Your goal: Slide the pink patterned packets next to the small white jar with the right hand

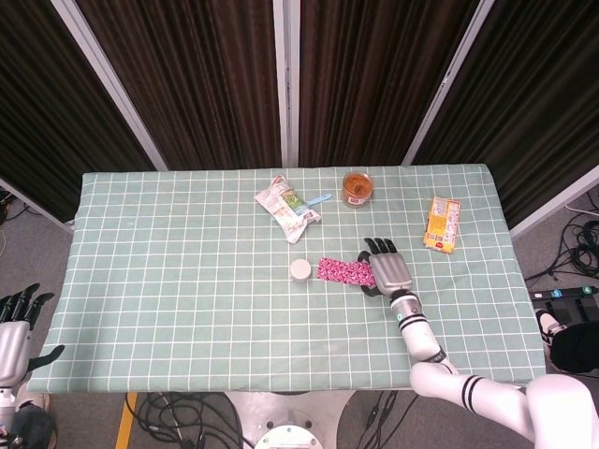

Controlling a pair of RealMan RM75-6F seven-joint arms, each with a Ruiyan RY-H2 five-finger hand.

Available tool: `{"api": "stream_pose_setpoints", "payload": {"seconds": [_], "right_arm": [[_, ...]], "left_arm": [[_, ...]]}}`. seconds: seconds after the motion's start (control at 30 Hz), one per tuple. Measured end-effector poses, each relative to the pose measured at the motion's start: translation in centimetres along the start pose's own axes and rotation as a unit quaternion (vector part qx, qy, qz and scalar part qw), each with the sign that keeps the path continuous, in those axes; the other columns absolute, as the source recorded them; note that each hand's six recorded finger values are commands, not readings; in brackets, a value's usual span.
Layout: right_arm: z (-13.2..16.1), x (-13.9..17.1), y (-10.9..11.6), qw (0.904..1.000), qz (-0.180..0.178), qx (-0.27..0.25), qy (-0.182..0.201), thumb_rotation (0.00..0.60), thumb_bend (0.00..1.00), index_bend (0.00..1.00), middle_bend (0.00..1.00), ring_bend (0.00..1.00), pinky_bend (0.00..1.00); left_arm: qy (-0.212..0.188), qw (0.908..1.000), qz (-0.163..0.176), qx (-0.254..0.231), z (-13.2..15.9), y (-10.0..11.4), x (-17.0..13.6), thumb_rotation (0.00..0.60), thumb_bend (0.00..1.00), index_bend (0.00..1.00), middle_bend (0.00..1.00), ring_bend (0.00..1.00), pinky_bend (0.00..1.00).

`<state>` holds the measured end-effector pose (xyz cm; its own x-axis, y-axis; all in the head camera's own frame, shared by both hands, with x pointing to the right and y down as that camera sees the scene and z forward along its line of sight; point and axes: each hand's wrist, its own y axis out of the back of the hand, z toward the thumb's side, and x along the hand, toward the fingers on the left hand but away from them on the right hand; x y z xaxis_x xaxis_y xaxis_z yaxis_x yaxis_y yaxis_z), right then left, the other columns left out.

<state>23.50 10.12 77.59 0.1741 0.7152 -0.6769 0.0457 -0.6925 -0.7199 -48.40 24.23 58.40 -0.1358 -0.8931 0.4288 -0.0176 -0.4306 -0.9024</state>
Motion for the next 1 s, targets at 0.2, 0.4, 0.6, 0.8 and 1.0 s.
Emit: {"api": "stream_pose_setpoints", "payload": {"seconds": [0.2, 0.4, 0.6, 0.8, 1.0], "right_arm": [[2.8, -1.8, 0.2, 0.9997, 0.012, -0.007, 0.021, 0.547, 0.16, 0.33, 0.06, 0.0, 0.0], [4.6, -3.2, -0.8, 0.9993, 0.025, -0.012, 0.024, 0.546, 0.16, 0.32, 0.06, 0.0, 0.0], [5.4, -3.7, -1.8, 0.9989, 0.033, -0.028, 0.019, 0.55, 0.16, 0.31, 0.06, 0.0, 0.0], [5.3, -3.6, -1.8, 0.9989, 0.03, -0.034, 0.013, 0.554, 0.16, 0.31, 0.06, 0.0, 0.0], [5.2, -3.6, -2.0, 0.9989, 0.032, -0.033, 0.01, 0.541, 0.16, 0.31, 0.06, 0.0, 0.0]], "left_arm": [[0.003, 1.0, -0.001, 0.003, 0.0, 0.1, 0.0, 0.6, 0.09, 0.25, 0.2, 0.14, 0.14], [0.009, 0.9999, -0.005, 0.003, -0.2, 0.1, -0.2, 0.6, 0.09, 0.25, 0.2, 0.14, 0.14], [0.011, 0.9999, -0.007, 0.003, -0.4, 0.0, -0.1, 0.6, 0.09, 0.25, 0.2, 0.14, 0.14], [0.011, 0.9999, -0.009, 0.0, -0.5, -0.1, -0.1, 0.6, 0.09, 0.25, 0.2, 0.14, 0.14], [0.012, 0.9999, -0.011, -0.003, -0.6, -0.3, -0.2, 0.6, 0.09, 0.25, 0.2, 0.14, 0.14]]}}
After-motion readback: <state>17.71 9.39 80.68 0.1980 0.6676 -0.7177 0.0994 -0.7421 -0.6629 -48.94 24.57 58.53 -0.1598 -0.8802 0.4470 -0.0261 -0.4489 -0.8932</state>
